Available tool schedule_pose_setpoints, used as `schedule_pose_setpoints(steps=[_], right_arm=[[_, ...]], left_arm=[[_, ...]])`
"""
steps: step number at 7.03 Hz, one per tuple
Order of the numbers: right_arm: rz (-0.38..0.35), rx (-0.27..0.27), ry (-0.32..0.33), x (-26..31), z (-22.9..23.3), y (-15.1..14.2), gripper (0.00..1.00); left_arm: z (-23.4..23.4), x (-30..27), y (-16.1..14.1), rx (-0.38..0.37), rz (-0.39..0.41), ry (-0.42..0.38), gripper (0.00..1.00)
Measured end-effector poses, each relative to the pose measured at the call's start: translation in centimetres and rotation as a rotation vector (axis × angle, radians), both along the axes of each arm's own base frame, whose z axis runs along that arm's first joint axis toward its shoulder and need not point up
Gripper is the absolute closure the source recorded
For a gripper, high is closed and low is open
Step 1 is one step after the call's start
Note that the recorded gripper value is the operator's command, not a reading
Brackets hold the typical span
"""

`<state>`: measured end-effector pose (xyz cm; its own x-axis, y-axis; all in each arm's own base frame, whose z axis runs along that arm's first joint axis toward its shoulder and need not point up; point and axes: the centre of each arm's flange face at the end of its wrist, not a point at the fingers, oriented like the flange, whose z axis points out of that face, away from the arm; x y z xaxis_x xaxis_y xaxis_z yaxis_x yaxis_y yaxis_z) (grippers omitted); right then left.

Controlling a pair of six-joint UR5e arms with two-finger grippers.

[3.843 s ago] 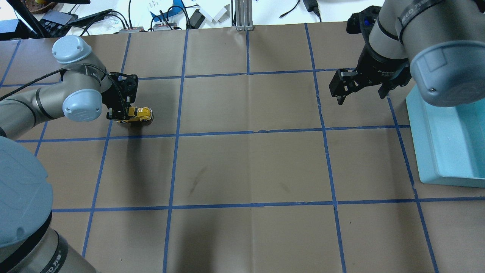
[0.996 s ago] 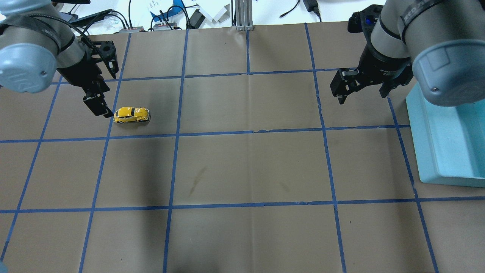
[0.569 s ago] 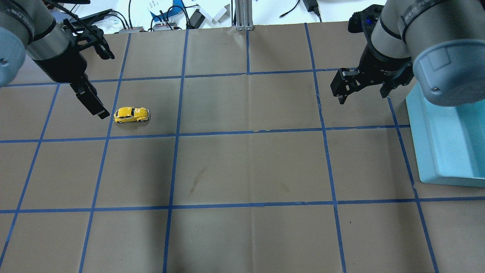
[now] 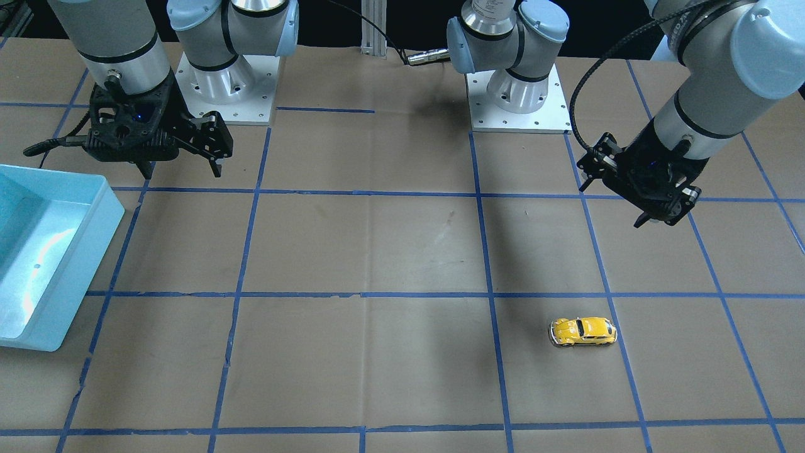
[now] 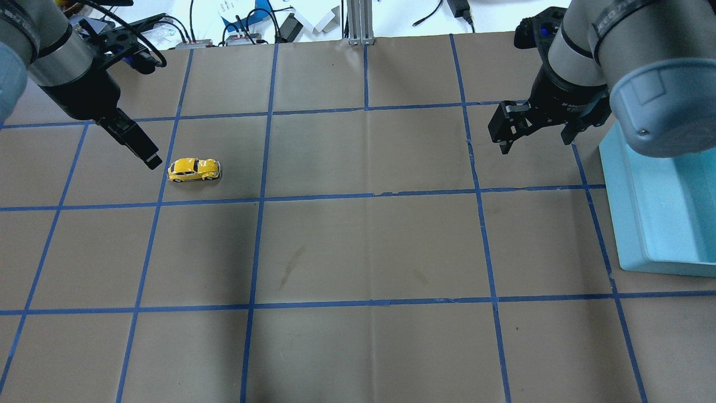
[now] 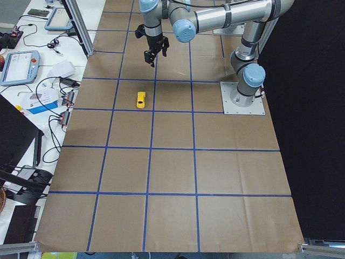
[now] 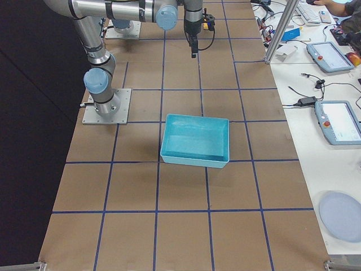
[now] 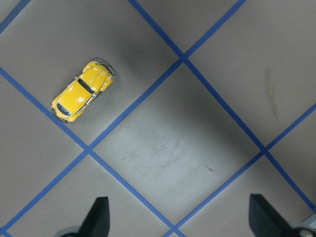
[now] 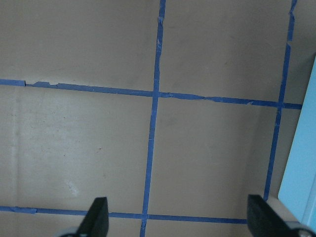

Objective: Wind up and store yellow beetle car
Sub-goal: 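Open the left gripper and lift it off the car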

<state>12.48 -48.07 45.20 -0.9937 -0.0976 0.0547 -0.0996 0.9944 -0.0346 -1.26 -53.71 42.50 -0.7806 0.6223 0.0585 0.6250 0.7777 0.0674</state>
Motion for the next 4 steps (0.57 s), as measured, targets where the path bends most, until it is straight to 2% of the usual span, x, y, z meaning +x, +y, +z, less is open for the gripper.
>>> schedule_pose_setpoints(steps=[4], right_arm=[[0.000,0.001,0.000,0.0,0.0,0.0,0.00]], left_arm=[[-6.8,3.1,-4.5,-0.023,0.021,-0.009,0.00]])
